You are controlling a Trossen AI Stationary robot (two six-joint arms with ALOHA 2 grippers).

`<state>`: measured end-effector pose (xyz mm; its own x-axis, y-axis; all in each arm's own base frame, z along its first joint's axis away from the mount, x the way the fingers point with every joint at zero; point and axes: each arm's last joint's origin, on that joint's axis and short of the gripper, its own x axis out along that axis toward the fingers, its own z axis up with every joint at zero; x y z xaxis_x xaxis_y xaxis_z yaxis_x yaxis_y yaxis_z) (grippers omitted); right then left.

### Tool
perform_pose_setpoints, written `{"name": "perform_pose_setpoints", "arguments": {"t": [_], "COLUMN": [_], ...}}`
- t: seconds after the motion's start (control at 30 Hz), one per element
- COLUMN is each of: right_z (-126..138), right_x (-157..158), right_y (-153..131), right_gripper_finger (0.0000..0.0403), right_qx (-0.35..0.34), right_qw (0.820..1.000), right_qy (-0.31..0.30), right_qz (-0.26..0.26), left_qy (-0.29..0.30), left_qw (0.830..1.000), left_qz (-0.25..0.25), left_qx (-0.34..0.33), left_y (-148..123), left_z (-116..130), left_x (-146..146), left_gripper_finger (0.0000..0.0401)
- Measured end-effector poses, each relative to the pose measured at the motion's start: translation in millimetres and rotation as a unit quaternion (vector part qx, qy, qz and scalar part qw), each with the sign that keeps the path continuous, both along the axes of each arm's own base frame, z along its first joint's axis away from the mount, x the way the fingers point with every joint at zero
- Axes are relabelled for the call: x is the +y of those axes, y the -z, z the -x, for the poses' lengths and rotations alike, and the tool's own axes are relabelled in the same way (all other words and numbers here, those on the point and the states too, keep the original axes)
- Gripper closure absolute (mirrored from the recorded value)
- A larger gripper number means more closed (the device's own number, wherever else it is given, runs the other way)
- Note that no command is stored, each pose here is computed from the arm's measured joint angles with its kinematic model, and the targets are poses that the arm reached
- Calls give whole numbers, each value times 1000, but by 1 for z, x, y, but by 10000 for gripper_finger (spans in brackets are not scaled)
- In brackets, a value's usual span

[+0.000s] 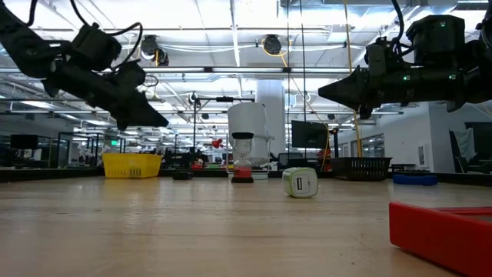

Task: Pick & Place Office items
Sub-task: Put the blue timer into the black bin

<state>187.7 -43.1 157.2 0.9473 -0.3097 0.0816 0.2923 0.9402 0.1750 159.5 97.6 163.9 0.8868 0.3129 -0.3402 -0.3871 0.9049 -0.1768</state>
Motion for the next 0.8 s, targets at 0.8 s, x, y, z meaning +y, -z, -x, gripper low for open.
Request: {"name": "perform_pose_setpoints", "arguments": {"t": [0.8], "right_z": [-79], "right_x": [28], "right_y": [-41], "right_gripper_finger": [385], "right_qx": [285], "right_qw": [955], "right_qy": [82], "right_qz": [-27], "left_qy": [130], "left_qw": [977], "left_qz": [-155], "left_qx": [-62], "left_y": [19], "left_z": [4], "left_x": [-42], "left_gripper_finger": [367]}}
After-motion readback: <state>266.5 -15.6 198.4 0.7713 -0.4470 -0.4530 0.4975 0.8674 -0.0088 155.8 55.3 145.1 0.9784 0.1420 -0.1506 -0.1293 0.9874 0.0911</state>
